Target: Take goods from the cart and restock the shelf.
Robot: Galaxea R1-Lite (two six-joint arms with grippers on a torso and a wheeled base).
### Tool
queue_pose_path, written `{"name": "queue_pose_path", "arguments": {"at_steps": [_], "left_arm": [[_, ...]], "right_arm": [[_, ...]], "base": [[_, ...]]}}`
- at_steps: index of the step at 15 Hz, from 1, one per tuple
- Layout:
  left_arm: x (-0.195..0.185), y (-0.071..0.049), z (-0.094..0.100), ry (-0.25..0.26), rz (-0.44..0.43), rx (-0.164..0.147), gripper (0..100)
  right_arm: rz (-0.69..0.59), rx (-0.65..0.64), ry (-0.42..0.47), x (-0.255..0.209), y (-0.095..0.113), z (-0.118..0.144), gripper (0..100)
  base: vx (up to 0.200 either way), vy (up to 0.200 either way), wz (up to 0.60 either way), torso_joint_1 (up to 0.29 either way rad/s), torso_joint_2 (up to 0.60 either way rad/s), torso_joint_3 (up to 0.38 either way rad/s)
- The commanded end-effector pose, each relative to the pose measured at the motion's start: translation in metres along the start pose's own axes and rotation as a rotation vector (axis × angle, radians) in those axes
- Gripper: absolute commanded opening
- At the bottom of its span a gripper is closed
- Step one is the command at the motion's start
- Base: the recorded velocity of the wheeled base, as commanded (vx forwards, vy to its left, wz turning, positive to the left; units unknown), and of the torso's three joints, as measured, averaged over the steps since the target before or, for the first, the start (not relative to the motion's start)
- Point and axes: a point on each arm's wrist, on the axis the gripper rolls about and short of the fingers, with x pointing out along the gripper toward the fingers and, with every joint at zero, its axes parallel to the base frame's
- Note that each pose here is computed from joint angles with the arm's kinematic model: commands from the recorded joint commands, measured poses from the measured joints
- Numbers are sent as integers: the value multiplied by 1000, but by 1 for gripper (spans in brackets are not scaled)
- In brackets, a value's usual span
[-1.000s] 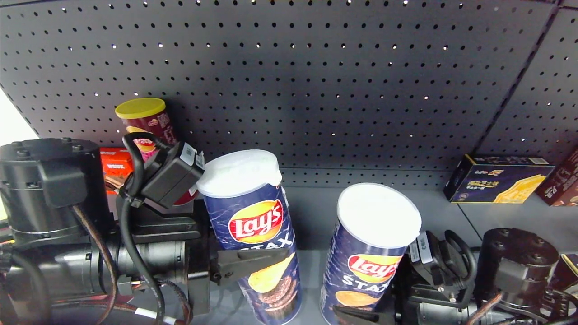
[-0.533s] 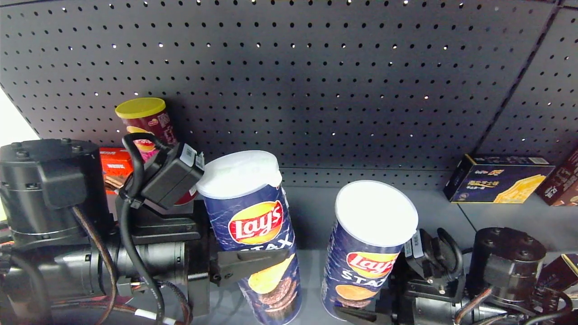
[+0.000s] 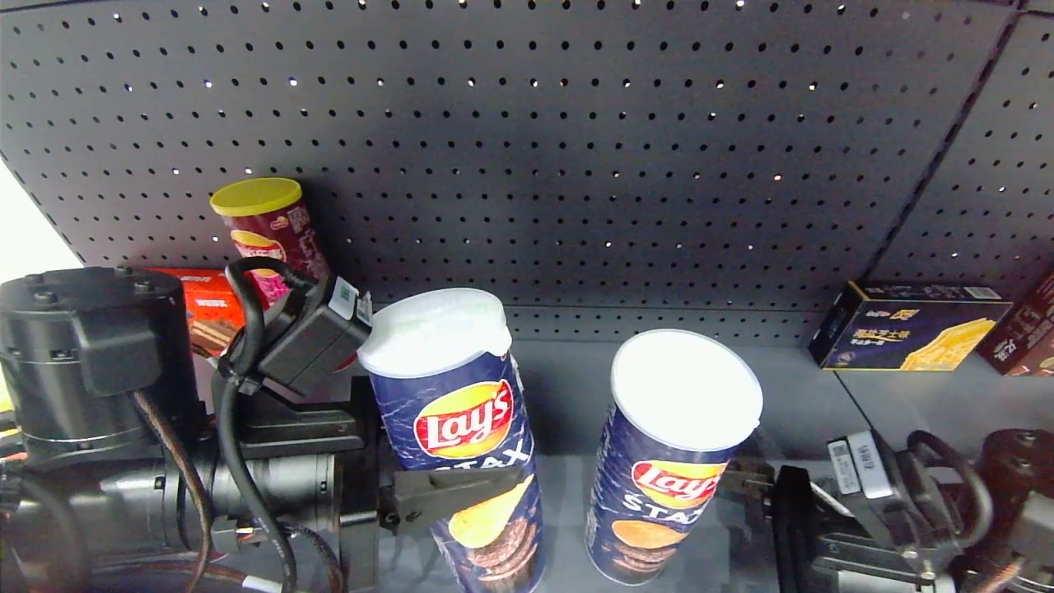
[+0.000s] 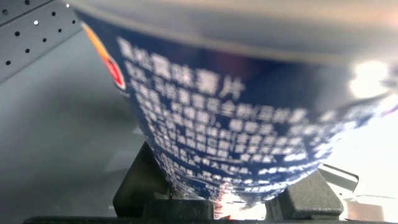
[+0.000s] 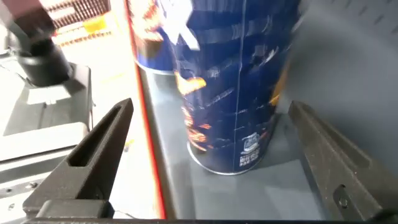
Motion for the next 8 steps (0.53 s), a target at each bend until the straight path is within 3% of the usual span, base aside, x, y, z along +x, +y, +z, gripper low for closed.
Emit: {"name": "queue_pose_path", "arguments": {"at_steps": [1, 5, 7, 8], "left_arm": [[0, -1, 1, -2, -1, 2, 0], [-2, -2, 4, -16, 3, 12, 0], [-3, -3, 5, -18, 6, 14, 0], [-3, -3, 4, -18, 6, 14, 0]], "right_arm": [[-23, -59, -98, -32, 15, 22, 100], [-169, -134, -200, -83, 25, 59, 100], [-349, -126, -183, -111, 34, 74, 100], [-377, -117, -170, -116, 38, 74, 100]], "base": [[0, 0, 0, 0, 0, 0], [0, 0, 0, 0, 0, 0], [0, 0, 0, 0, 0, 0], [0, 0, 0, 0, 0, 0]]}}
